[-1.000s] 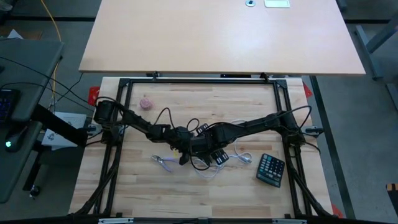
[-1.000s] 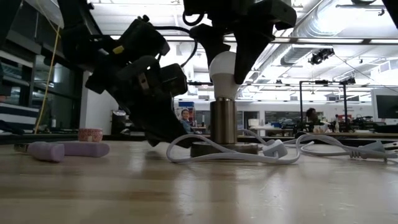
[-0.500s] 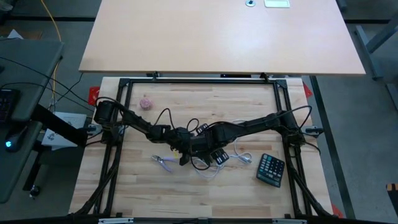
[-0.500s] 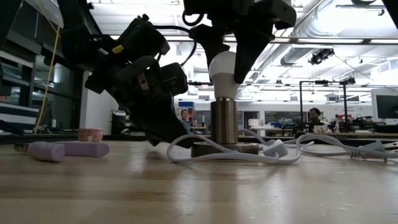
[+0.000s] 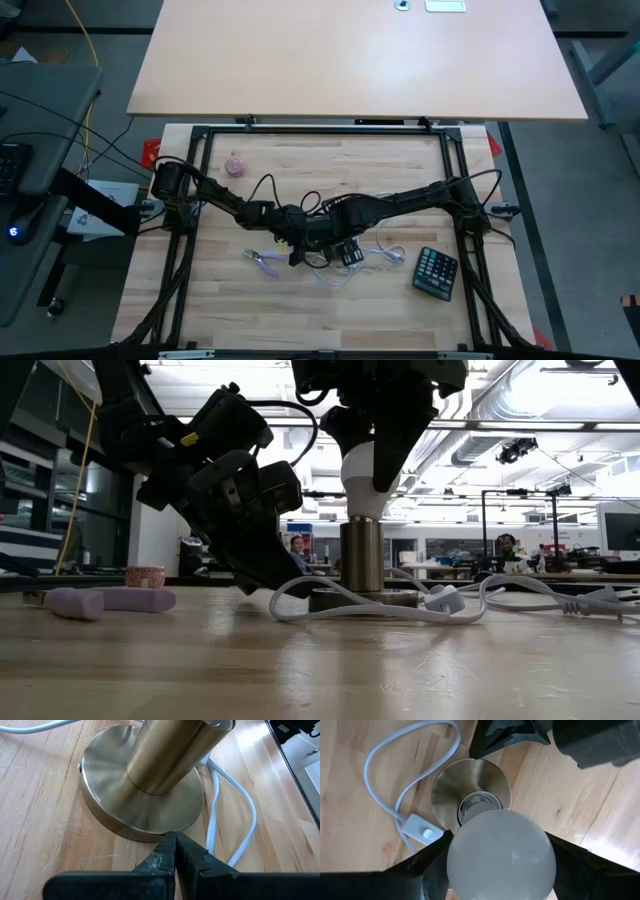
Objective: Screw lightbulb
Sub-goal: Insert the lightbulb into the lamp
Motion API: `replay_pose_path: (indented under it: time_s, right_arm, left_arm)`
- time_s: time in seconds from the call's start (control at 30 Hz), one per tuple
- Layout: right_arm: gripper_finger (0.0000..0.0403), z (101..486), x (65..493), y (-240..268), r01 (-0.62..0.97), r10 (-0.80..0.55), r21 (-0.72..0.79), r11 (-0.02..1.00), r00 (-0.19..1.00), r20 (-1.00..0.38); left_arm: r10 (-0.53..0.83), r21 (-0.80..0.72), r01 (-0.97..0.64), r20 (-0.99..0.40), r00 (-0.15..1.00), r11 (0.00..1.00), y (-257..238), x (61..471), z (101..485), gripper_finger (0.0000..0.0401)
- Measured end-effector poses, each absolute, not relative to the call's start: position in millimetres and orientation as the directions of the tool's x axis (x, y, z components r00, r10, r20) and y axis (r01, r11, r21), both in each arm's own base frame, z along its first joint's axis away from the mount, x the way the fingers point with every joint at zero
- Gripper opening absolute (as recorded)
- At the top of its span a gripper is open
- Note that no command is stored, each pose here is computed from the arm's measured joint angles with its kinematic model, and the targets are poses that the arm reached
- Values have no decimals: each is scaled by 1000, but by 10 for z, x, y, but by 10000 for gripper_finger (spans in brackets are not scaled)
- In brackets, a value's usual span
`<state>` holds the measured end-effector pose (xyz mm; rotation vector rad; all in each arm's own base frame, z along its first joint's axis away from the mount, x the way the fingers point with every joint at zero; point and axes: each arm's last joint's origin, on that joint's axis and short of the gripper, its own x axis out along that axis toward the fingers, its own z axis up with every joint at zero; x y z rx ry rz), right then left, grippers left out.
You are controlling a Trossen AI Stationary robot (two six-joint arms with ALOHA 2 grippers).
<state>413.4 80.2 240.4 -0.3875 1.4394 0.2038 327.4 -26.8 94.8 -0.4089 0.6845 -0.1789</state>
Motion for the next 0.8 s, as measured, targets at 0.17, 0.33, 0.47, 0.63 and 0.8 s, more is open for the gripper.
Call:
replay_pose_path:
  time_s: [0.17, 0.33, 0.47, 0.63, 0.8]
  right_arm:
    - [261, 2403, 4130, 804, -267, -79, -109, 958, 121, -989]
    - [261, 2403, 4128, 806, -195, -74, -96, 976, 119, -990]
    - [261, 2403, 4128, 807, -164, -74, -93, 982, 119, -990]
    - [261, 2403, 4126, 807, -181, -74, -94, 979, 117, -990]
    - [261, 2409, 4113, 806, -179, -75, -94, 979, 107, -991]
  left_arm:
    - [-290, -422, 26, -576, 764, 906, -268, 3275, 948, 0]
    - [-283, -419, 20, -577, 766, 908, -266, 3276, 949, 0]
    - [-282, -418, 19, -577, 767, 908, -265, 3276, 949, 0]
    - [-281, -418, 18, -578, 766, 908, -265, 3276, 947, 0]
    - [-279, -418, 15, -578, 767, 908, -264, 3277, 948, 0]
